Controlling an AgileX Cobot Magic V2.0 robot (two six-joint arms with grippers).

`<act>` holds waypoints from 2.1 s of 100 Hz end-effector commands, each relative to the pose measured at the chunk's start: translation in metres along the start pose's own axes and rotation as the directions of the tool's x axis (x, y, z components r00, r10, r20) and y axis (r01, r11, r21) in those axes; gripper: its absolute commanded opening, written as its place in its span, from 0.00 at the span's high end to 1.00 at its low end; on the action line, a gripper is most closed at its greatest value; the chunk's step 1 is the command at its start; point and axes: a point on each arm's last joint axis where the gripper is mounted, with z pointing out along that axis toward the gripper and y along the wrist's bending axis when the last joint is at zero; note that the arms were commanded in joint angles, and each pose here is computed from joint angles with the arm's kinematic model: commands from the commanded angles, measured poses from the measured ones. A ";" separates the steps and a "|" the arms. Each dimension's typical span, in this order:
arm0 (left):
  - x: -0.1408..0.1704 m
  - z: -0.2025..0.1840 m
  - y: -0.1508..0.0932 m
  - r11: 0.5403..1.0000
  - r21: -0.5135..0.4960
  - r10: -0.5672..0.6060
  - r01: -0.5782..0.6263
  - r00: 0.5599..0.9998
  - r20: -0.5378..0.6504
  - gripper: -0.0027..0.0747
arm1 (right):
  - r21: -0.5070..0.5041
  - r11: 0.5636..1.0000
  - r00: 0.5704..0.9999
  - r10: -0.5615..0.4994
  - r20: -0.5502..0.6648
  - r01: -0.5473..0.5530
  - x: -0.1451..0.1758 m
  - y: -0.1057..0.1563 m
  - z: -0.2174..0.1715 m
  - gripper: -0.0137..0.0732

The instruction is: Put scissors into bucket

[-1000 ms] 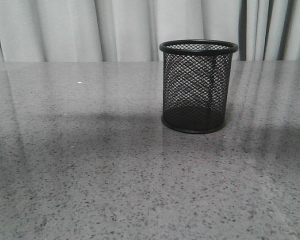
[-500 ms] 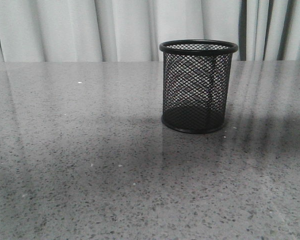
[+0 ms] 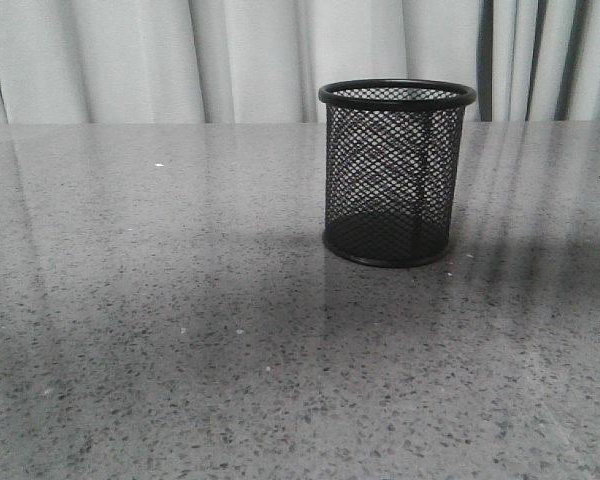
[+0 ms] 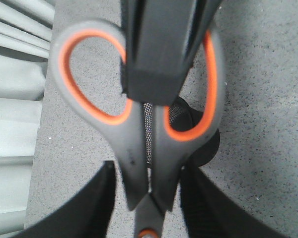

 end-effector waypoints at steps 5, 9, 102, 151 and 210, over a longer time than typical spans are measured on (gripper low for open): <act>0.002 -0.024 0.022 0.988 -0.110 -0.101 0.111 0.990 0.094 0.37 | 0.019 0.998 0.997 -0.055 0.051 0.054 -0.012 0.008 -0.003 0.91; 0.009 -0.026 0.030 0.974 -0.129 -0.176 0.188 0.979 0.099 0.36 | 0.050 0.996 0.996 -0.073 0.041 0.071 -0.013 0.007 -0.003 0.90; 0.152 -0.150 0.084 0.424 -0.447 -0.797 0.787 0.559 0.228 0.37 | 0.427 0.802 0.862 -0.200 -0.466 0.417 -0.063 0.009 0.002 0.89; 0.150 -0.150 0.084 0.424 -0.433 -0.798 0.795 0.554 0.237 0.37 | 0.408 0.808 0.831 -0.169 -0.530 0.425 -0.063 -0.018 0.039 0.89; 0.152 -0.150 0.084 0.431 -0.449 -0.794 0.783 0.565 0.223 0.37 | 0.401 0.795 0.820 -0.199 -0.536 0.455 -0.067 -0.020 0.041 0.54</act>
